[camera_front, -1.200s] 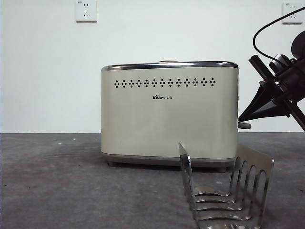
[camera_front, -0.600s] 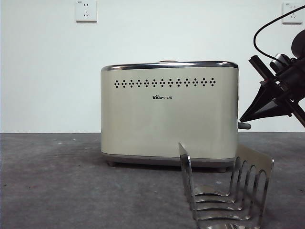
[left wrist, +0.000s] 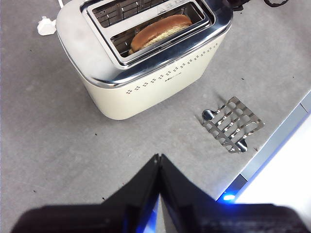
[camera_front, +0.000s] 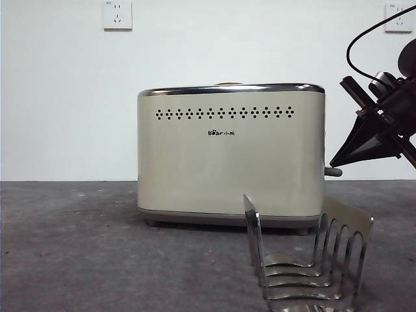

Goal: Pick up a slice of bread from the rack,put the bread on the toaster,press the button

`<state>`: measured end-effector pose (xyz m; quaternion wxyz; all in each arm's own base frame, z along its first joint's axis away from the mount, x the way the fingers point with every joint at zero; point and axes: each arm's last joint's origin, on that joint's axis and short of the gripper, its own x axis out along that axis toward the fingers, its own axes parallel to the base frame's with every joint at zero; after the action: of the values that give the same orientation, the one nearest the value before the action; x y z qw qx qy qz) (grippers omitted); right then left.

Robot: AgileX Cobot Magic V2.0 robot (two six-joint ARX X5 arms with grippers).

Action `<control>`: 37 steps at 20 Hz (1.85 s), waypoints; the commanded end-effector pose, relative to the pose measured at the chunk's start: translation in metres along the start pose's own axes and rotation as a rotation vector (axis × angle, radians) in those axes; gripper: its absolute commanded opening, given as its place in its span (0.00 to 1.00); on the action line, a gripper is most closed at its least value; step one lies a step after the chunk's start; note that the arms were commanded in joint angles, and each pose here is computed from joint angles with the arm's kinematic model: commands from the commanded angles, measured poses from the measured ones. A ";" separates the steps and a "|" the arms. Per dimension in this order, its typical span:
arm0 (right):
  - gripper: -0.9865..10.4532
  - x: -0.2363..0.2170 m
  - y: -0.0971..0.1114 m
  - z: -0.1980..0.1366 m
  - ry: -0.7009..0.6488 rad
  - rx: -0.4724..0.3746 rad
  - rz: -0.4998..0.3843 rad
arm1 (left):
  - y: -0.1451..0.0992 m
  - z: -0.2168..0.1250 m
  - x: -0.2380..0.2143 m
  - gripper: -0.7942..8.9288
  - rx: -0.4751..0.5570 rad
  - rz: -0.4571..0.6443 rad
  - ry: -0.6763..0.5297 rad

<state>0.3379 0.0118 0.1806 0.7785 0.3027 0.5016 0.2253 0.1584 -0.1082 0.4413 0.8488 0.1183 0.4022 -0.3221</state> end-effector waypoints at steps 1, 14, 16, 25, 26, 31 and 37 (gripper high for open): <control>0.08 0.017 -0.023 -0.019 0.093 0.080 -0.116 | 0.001 -0.001 0.001 0.08 0.003 0.000 0.002; 0.08 -0.021 0.017 -0.009 -0.018 -0.025 -0.012 | 0.001 -0.001 0.001 0.08 0.003 0.000 0.002; 0.08 -0.032 0.027 -0.009 -0.050 -0.053 -0.003 | 0.001 -0.001 0.001 0.08 0.003 0.000 0.002; 0.08 -0.095 0.078 -0.030 -0.184 -0.172 0.032 | 0.001 -0.001 0.001 0.08 0.010 0.000 0.002; 0.08 -0.102 0.084 -0.034 -0.196 -0.184 0.036 | 0.001 -0.001 0.001 0.08 0.010 0.000 0.002; 0.08 -0.141 0.111 -0.063 -0.254 -0.240 0.053 | 0.000 -0.001 0.001 0.08 0.010 -0.001 0.002; 0.08 -0.214 0.163 -0.101 -0.408 -0.350 -0.038 | -0.001 -0.005 -0.008 0.08 0.009 -0.001 -0.024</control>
<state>0.1581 0.0129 0.3929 0.8987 0.2120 0.3062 0.2317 0.1537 -0.1051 0.4441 0.8519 0.1181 0.3942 -0.3239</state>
